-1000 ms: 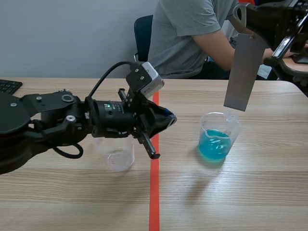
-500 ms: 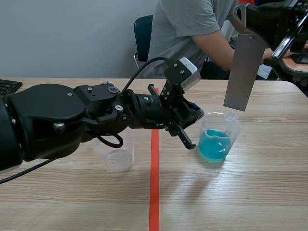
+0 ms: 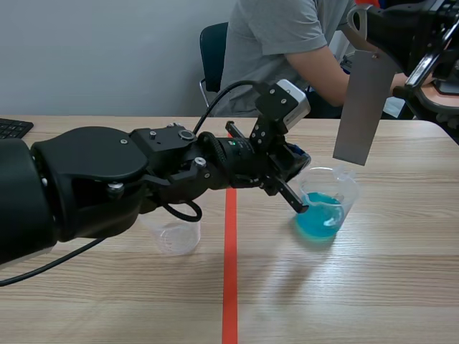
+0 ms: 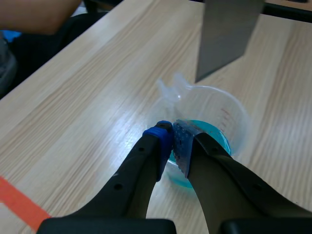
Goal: Do the redox reaction experiment.
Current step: 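Raise the plate and point at it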
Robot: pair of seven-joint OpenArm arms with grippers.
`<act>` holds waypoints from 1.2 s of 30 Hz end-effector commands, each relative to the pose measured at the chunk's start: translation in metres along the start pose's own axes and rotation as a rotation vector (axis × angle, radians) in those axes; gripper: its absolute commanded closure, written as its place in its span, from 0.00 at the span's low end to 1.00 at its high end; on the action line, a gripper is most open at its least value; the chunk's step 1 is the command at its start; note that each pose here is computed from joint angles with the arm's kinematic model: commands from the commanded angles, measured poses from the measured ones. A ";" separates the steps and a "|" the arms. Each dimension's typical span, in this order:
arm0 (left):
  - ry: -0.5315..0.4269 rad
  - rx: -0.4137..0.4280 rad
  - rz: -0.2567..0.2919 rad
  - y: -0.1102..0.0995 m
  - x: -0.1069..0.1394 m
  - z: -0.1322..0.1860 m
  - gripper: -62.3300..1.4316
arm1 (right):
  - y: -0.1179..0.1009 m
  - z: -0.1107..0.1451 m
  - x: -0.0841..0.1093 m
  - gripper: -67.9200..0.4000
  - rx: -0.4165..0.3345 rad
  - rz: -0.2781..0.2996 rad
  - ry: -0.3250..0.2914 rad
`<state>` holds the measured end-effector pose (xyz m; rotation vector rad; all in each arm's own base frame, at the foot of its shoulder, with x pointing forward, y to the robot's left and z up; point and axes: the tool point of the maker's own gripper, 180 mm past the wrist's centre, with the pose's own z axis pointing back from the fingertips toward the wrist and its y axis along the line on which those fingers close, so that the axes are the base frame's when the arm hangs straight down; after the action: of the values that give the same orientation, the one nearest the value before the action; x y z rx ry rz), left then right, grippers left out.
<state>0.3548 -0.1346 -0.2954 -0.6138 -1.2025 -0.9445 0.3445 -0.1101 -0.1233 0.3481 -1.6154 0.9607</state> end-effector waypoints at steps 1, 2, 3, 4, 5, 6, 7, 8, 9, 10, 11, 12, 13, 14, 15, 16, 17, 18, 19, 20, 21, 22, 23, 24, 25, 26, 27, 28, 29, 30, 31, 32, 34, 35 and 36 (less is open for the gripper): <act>-0.059 -0.021 -0.006 -0.005 0.023 -0.006 0.91 | -0.005 0.001 0.014 0.97 -0.001 0.025 -0.035; -0.059 -0.021 -0.006 -0.005 0.023 -0.006 0.91 | -0.005 0.001 0.014 0.97 -0.001 0.025 -0.035; -0.061 -0.021 -0.006 -0.005 0.023 -0.006 0.91 | -0.005 0.001 0.014 0.97 -0.001 0.025 -0.035; -0.065 -0.021 -0.005 -0.005 0.024 -0.006 0.91 | -0.005 0.001 0.014 0.97 -0.001 0.025 -0.035; -0.070 -0.021 -0.005 -0.005 0.025 -0.006 0.91 | -0.005 0.001 0.014 0.97 -0.001 0.025 -0.035; -0.074 -0.021 -0.005 -0.005 0.026 -0.006 0.91 | -0.005 0.001 0.014 0.97 -0.001 0.025 -0.035; -0.077 -0.022 -0.005 -0.005 0.026 -0.006 0.91 | -0.005 0.001 0.014 0.97 -0.001 0.025 -0.035; -0.078 -0.022 -0.005 -0.005 0.026 -0.006 0.91 | -0.005 0.001 0.014 0.97 -0.001 0.025 -0.035; -0.078 -0.023 -0.005 -0.005 0.026 -0.006 0.91 | -0.005 0.001 0.014 0.97 -0.001 0.025 -0.035; -0.078 -0.023 -0.005 -0.006 0.026 -0.006 0.91 | -0.005 0.001 0.014 0.97 -0.001 0.025 -0.035; -0.079 -0.024 -0.005 -0.006 0.027 -0.006 0.91 | -0.005 0.001 0.014 0.97 -0.001 0.025 -0.035; -0.083 -0.026 -0.004 -0.006 0.027 -0.005 0.91 | -0.005 0.001 0.014 0.97 -0.001 0.025 -0.035; -0.086 -0.029 -0.004 -0.007 0.028 -0.005 0.91 | -0.005 0.001 0.014 0.97 -0.001 0.025 -0.035; -0.087 -0.031 -0.004 -0.007 0.028 -0.005 0.91 | -0.005 0.001 0.014 0.97 -0.001 0.025 -0.035; -0.089 -0.031 -0.004 -0.007 0.028 -0.005 0.91 | -0.005 0.001 0.014 0.97 -0.001 0.025 -0.035; -0.094 -0.032 -0.004 -0.007 0.029 -0.005 0.91 | -0.005 0.001 0.014 0.97 -0.001 0.025 -0.035; -0.097 -0.033 -0.003 -0.007 0.030 -0.005 0.91 | -0.005 0.001 0.014 0.97 -0.001 0.025 -0.035; -0.104 -0.038 -0.003 -0.008 0.031 -0.005 0.91 | -0.005 0.001 0.014 0.97 -0.001 0.025 -0.035; -0.109 -0.047 -0.002 -0.010 0.032 -0.005 0.91 | -0.005 0.001 0.014 0.97 -0.001 0.025 -0.035; -0.111 -0.053 -0.002 -0.011 0.032 -0.005 0.91 | -0.005 0.001 0.014 0.97 -0.001 0.025 -0.035; -0.112 -0.054 -0.002 -0.011 0.032 -0.005 0.91 | -0.005 0.001 0.014 0.97 -0.001 0.025 -0.035; -0.112 -0.054 -0.002 -0.011 0.032 -0.005 0.91 | -0.005 0.001 0.014 0.97 -0.001 0.025 -0.035; -0.114 -0.056 -0.001 -0.012 0.033 -0.005 0.91 | -0.005 0.001 0.014 0.97 -0.001 0.025 -0.035; -0.115 -0.058 -0.001 -0.013 0.034 -0.006 0.91 | -0.005 0.001 0.014 0.97 -0.001 0.025 -0.034; -0.117 -0.060 0.000 -0.014 0.035 -0.006 0.91 | -0.005 0.001 0.014 0.97 -0.001 0.025 -0.034; -0.118 -0.063 0.001 -0.015 0.035 -0.007 0.91 | -0.005 0.001 0.014 0.97 -0.001 0.025 -0.034; -0.118 -0.065 0.001 -0.016 0.036 -0.007 0.91 | -0.005 0.001 0.014 0.97 -0.001 0.025 -0.034; -0.119 -0.066 0.002 -0.016 0.036 -0.008 0.91 | -0.005 0.001 0.014 0.97 -0.001 0.025 -0.034; -0.120 -0.067 0.002 -0.017 0.037 -0.008 0.91 | -0.005 0.001 0.014 0.97 -0.001 0.025 -0.034; -0.120 -0.067 0.002 -0.017 0.037 -0.008 0.91 | -0.005 0.001 0.013 0.97 -0.001 0.025 -0.032; -0.120 -0.067 0.002 -0.017 0.037 -0.008 0.91 | -0.005 0.001 0.013 0.97 -0.001 0.025 -0.031; -0.120 -0.067 0.002 -0.017 0.037 -0.008 0.91 | -0.005 0.001 0.013 0.97 -0.001 0.025 -0.031; -0.120 -0.066 0.002 -0.017 0.037 -0.008 0.91 | -0.005 0.001 0.013 0.97 -0.001 0.025 -0.028; -0.120 -0.066 0.002 -0.017 0.037 -0.008 0.91 | -0.005 0.001 0.013 0.97 -0.001 0.025 -0.028; -0.120 -0.066 0.002 -0.017 0.037 -0.008 0.91 | -0.005 0.001 0.013 0.97 -0.001 0.025 -0.028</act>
<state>0.3448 -0.1515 -0.2807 -0.7062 -1.2414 -0.9570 0.3446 -0.1102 -0.1235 0.3477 -1.6147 0.9607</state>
